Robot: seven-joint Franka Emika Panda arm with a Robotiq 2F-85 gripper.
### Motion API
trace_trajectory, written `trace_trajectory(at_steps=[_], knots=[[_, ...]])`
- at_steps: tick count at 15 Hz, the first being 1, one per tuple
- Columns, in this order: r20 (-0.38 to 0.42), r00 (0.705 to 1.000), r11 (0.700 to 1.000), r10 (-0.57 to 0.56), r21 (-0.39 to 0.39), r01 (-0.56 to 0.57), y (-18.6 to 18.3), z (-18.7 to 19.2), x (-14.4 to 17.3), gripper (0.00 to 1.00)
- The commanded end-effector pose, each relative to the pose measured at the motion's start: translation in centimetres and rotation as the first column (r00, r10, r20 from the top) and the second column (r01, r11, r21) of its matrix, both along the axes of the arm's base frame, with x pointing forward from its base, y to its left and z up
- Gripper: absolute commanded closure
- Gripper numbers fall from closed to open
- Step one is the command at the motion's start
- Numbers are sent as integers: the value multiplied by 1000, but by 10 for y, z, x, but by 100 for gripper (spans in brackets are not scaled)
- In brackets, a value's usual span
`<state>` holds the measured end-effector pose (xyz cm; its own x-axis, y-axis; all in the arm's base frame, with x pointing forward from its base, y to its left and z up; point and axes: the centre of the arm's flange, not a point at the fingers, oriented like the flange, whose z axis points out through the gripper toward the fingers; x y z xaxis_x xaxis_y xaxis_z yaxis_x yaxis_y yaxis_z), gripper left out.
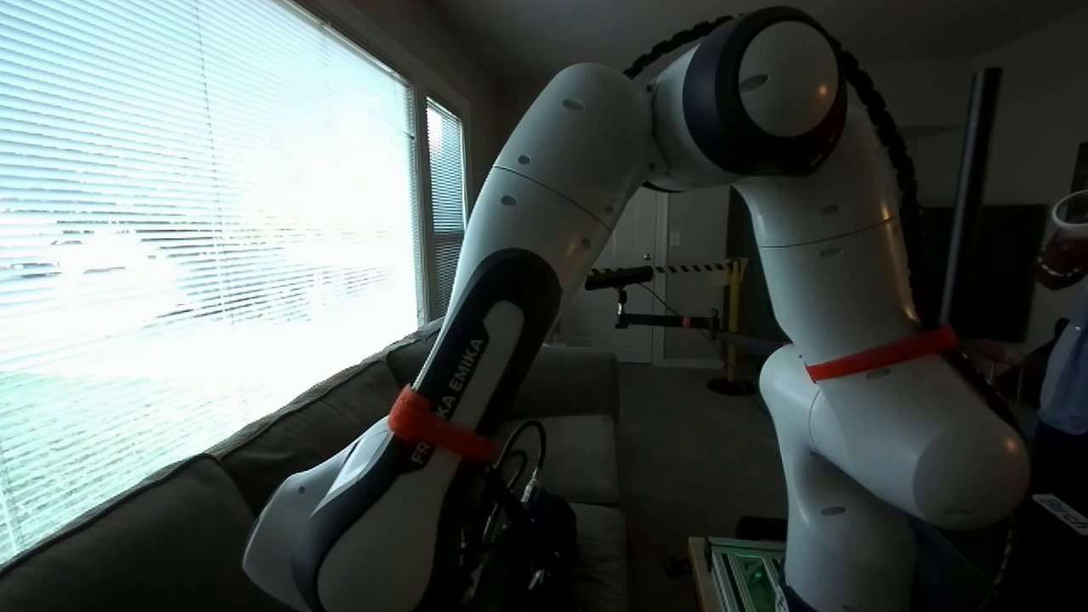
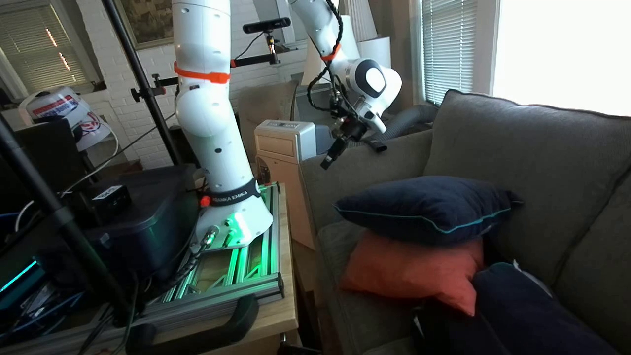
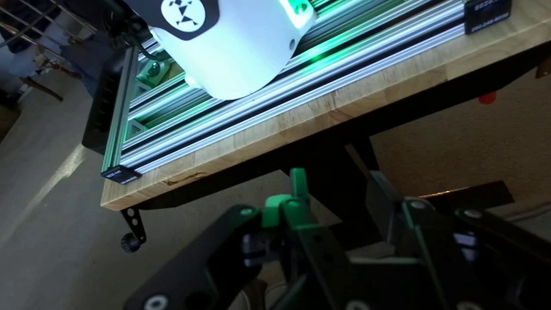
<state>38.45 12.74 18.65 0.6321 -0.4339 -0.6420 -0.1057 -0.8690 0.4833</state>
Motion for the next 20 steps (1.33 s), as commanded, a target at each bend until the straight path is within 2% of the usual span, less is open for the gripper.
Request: trace_trajectory(at_steps=[1,4,5,10,13,15,16,20], knots=[[78,996,998,-49,-21,51,-8,15,5,27],[192,977,995,-95,-14,99,-19,28,21,5],[237,966,994,-98,-23,107,-23,32,27,0],[417,908,990,-32,-112,86,-40,50,54,0],[537,843,983,20,-166,82,-49,61,71,0],[623,782,983,-15,-133,124,-53,68,82,0],[656,752,984,-65,-83,158,-56,71,87,0],[687,677,960,-262,112,258,-73,76,101,0]])
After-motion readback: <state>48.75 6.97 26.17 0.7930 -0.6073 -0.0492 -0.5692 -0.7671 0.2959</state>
